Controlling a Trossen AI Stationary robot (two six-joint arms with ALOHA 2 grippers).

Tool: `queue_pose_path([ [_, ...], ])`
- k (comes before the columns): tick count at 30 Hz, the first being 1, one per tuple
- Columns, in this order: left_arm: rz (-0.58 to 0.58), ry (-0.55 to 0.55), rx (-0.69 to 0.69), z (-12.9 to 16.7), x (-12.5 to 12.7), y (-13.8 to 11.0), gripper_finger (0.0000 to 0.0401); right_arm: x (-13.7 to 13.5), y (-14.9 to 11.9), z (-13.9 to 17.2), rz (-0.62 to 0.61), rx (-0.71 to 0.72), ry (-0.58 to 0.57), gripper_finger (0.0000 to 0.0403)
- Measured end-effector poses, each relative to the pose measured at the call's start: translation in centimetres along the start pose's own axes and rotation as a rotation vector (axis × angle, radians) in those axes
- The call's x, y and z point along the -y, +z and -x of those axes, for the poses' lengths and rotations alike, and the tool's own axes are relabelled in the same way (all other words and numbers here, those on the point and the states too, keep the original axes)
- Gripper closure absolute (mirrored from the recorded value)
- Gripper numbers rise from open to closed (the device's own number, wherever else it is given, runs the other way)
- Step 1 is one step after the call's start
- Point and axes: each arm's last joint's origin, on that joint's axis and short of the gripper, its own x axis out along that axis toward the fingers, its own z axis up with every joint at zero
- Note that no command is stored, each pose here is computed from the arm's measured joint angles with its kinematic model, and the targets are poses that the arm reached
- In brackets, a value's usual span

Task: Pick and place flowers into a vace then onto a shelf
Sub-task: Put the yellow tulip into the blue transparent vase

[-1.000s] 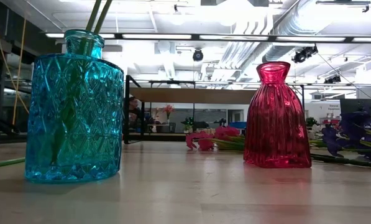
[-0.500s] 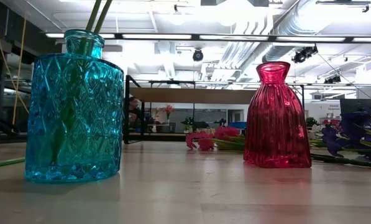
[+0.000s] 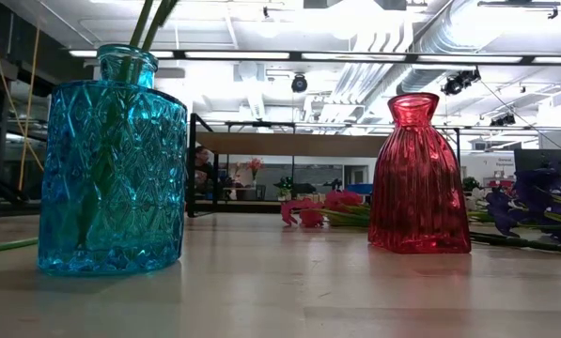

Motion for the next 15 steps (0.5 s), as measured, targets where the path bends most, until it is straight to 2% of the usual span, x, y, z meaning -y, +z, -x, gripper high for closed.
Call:
queue_pose_path([
  [8, 0.001, -0.016, 0.002, 0.7, -0.2, -0.3, 0.0377, 0.0, 0.0, 0.0, 0.000, 0.000, 0.002, 0.0049],
  [15, 0.032, -0.017, 0.001, 0.7, -0.5, -1.8, 0.0377, 0.0, 0.0, 0.0, 0.000, 0.000, 0.002, 0.0049],
])
